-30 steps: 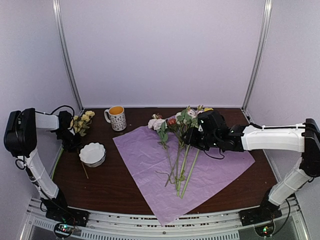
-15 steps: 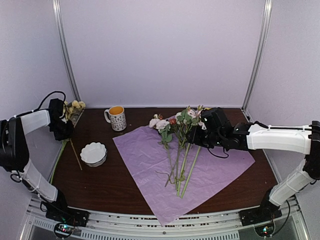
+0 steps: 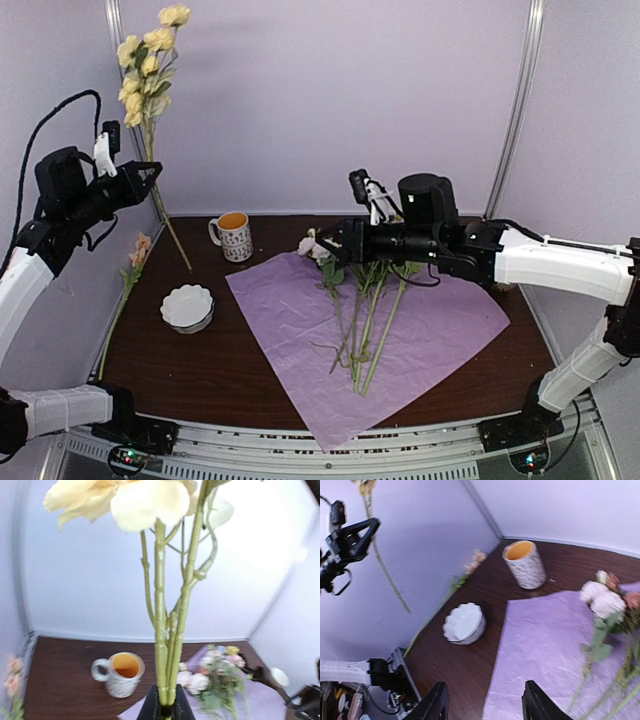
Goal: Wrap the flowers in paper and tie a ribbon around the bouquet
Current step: Pass from the left arm to the right, then place the fake flower on the flattened wrapping paper.
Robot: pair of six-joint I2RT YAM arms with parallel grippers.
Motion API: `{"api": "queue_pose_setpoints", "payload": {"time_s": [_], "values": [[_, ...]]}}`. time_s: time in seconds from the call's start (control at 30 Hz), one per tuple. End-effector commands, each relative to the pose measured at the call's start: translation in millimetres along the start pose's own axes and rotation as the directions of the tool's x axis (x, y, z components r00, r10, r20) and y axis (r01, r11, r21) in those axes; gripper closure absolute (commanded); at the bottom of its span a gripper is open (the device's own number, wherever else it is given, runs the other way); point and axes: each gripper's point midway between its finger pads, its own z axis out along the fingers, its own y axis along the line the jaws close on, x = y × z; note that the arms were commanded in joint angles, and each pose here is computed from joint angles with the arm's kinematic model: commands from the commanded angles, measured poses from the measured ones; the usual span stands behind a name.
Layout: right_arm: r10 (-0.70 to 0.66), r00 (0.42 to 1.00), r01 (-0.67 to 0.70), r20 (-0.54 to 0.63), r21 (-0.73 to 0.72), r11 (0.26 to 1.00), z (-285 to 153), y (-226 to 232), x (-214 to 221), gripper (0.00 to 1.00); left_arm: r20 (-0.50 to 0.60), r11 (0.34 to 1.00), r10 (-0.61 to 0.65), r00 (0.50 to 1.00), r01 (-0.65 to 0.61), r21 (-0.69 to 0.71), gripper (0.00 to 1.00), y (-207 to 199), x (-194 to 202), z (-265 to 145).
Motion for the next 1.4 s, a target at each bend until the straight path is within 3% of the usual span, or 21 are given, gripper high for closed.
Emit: {"api": "queue_pose_setpoints", "payload": {"time_s": [0.0,0.13,0.23,0.37,0.47,0.67,0.77,0.9,1.03,1.07,1.13,1.2,1.27,1.37], "values": [[-0.168,0.984,0.180,0.064,-0.346,0.921,0,99,-30,0.48,0.150,0.860,-0.025,0.988,-0.055,0.506,1.00,-127,-37,-26],[-0.158,0.982,0.188,0.106,-0.419,0.888,6,132,-50,0.47,0.143,0.695,-0.043,0.989,-0.073,0.715,1.00,-194,-30,-45],[-0.124,0.983,0.172,0.135,-0.451,0.876,11,148,-62,0.38,0.117,0.595,-0.033,0.993,-0.075,0.801,1.00,-231,-21,-54],[-0.115,0.985,0.165,0.131,-0.489,0.857,21,165,-65,0.26,0.077,0.512,-0.013,0.997,-0.060,0.857,1.00,-262,-8,-55],[-0.113,0.984,0.167,0.139,-0.483,0.860,24,167,-68,0.26,0.051,0.487,-0.001,0.999,-0.044,0.872,1.00,-273,0,-49],[-0.084,0.986,0.144,0.146,-0.471,0.870,22,163,-70,0.48,0.041,0.478,0.008,0.999,-0.040,0.877,1.00,-277,6,-47],[-0.072,0.988,0.128,0.136,-0.467,0.875,25,161,-67,0.76,0.032,0.474,0.013,0.999,-0.034,0.880,1.00,-278,9,-46],[-0.064,0.989,0.119,0.130,-0.468,0.876,25,160,-66,0.99,0.025,0.481,0.014,1.000,-0.029,0.876,1.00,-277,10,-44],[-0.055,0.989,0.107,0.135,-0.413,0.904,23,146,-67,1.00,0.003,0.510,0.035,0.999,-0.020,0.860,1.00,-275,15,-37],[-0.042,0.990,0.092,0.133,-0.399,0.912,23,140,-68,1.00,-0.010,0.534,0.042,0.999,-0.014,0.845,0.97,-273,17,-33],[0.005,0.992,0.042,0.124,-0.375,0.926,22,125,-68,1.00,-0.039,0.610,0.072,0.997,-0.014,0.792,0.52,-264,23,-20],[0.075,0.992,-0.036,0.104,-0.336,0.941,24,98,-62,1.00,-0.060,0.688,0.138,0.989,-0.053,0.724,0.24,-251,30,-4],[0.147,0.985,-0.120,0.094,-0.251,0.961,26,61,-52,1.00,-0.120,0.776,0.203,0.972,-0.085,0.625,0.12,-228,38,11],[0.289,0.954,-0.282,0.083,-0.088,0.955,27,-7,-25,1.00,-0.251,0.906,0.236,0.939,-0.120,0.405,0.11,-162,49,36]]}}
